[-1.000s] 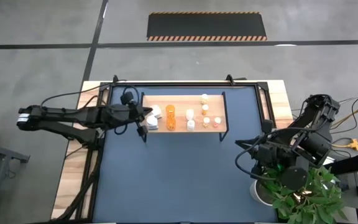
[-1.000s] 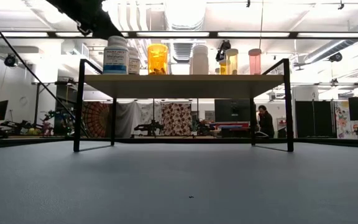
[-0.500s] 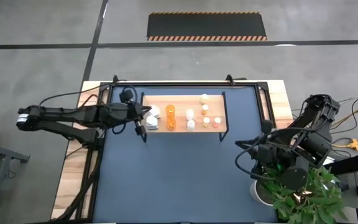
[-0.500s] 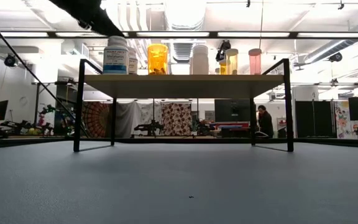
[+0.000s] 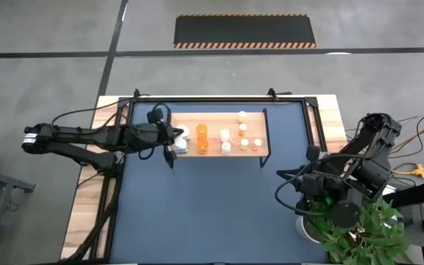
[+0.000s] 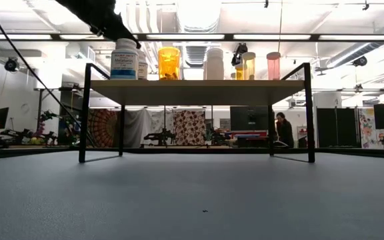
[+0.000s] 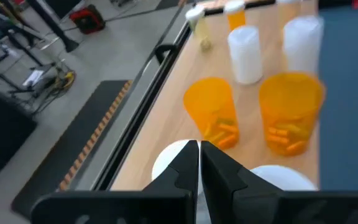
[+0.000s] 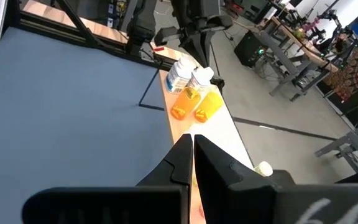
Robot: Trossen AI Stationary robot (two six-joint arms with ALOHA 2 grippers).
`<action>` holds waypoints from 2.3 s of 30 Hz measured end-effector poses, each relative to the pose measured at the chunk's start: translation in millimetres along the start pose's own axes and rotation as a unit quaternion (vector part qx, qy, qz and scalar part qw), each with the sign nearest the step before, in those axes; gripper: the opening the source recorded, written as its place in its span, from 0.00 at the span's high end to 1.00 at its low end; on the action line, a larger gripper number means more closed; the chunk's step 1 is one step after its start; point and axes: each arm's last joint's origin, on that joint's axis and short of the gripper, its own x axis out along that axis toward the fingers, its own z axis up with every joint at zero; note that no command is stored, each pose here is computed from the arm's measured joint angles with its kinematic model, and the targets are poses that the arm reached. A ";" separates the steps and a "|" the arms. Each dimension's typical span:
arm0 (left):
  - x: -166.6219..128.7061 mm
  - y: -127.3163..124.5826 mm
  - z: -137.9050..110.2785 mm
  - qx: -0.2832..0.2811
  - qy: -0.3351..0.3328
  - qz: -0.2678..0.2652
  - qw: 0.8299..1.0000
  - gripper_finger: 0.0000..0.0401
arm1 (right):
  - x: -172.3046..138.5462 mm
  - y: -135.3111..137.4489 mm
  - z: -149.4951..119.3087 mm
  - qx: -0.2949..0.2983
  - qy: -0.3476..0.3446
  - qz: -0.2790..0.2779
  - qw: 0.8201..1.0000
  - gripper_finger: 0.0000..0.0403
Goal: Pick and place medicine bottles onto shelf by color
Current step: Adjust the white bottle on the shelf, then return to Home Position
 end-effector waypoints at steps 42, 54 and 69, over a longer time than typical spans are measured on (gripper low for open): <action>-50.2 -47.8 9.3 0.018 -0.204 -0.194 0.959 1.00 | 5.6 -3.9 -25.2 -0.077 -0.029 -0.073 0.994 0.98; -48.6 -51.9 9.2 -0.003 -0.245 -0.169 0.955 1.00 | -22.8 -65.3 -50.3 0.079 -0.107 -0.095 0.987 0.98; -40.2 -56.6 6.8 -0.027 -0.309 -0.149 0.939 1.00 | -6.9 -74.1 -78.3 0.059 -0.414 0.089 0.904 0.98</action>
